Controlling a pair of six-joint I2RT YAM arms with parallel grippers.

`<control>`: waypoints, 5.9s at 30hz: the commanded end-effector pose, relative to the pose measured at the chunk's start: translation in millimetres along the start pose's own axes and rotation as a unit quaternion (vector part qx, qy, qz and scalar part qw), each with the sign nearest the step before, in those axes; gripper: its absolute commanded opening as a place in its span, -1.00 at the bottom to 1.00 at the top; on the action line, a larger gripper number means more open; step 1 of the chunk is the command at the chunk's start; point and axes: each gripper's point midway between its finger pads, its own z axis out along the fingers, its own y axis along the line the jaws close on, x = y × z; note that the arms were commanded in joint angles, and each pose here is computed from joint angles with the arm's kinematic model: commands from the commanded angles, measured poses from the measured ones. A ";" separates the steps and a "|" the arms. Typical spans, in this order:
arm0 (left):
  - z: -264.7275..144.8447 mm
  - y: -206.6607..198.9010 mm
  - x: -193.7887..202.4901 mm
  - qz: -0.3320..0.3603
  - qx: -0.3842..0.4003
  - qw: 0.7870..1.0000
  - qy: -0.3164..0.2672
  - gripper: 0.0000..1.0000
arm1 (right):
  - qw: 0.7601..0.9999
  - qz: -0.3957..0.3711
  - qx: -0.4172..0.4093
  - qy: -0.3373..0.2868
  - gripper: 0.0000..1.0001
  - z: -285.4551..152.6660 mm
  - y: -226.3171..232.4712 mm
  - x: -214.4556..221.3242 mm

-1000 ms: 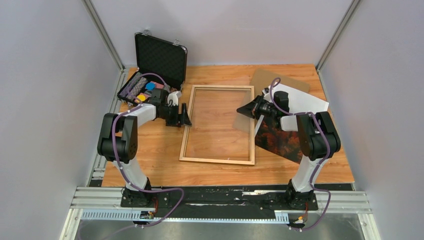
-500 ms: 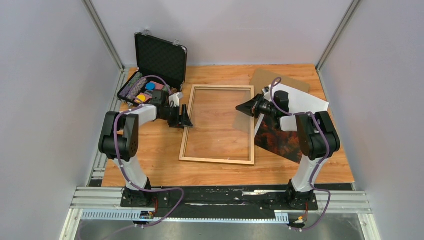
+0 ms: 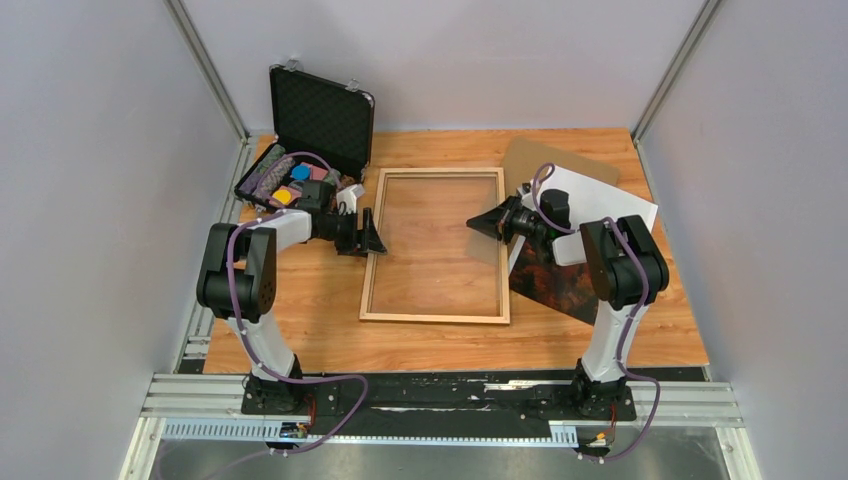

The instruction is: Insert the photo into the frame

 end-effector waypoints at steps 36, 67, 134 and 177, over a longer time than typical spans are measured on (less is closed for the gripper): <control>-0.6 -12.5 -4.0 -0.003 0.031 1.000 -0.006 0.39 | 0.997 -0.071 0.018 -0.011 -1.00 8.9 -23.0 -4.8; 6.6 -14.4 -3.7 0.015 0.001 1.000 -0.001 0.39 | 0.993 -0.097 0.062 -0.015 -0.92 13.4 -31.7 -10.6; -17.2 -102.4 -98.8 0.242 -0.102 0.960 -0.099 0.93 | 0.980 -0.156 0.120 -0.026 -0.46 10.3 -37.0 -23.3; 91.8 -138.6 -89.9 0.362 -0.112 0.923 -0.067 0.93 | 0.981 -0.148 0.125 -0.025 -0.46 10.9 -44.3 -22.3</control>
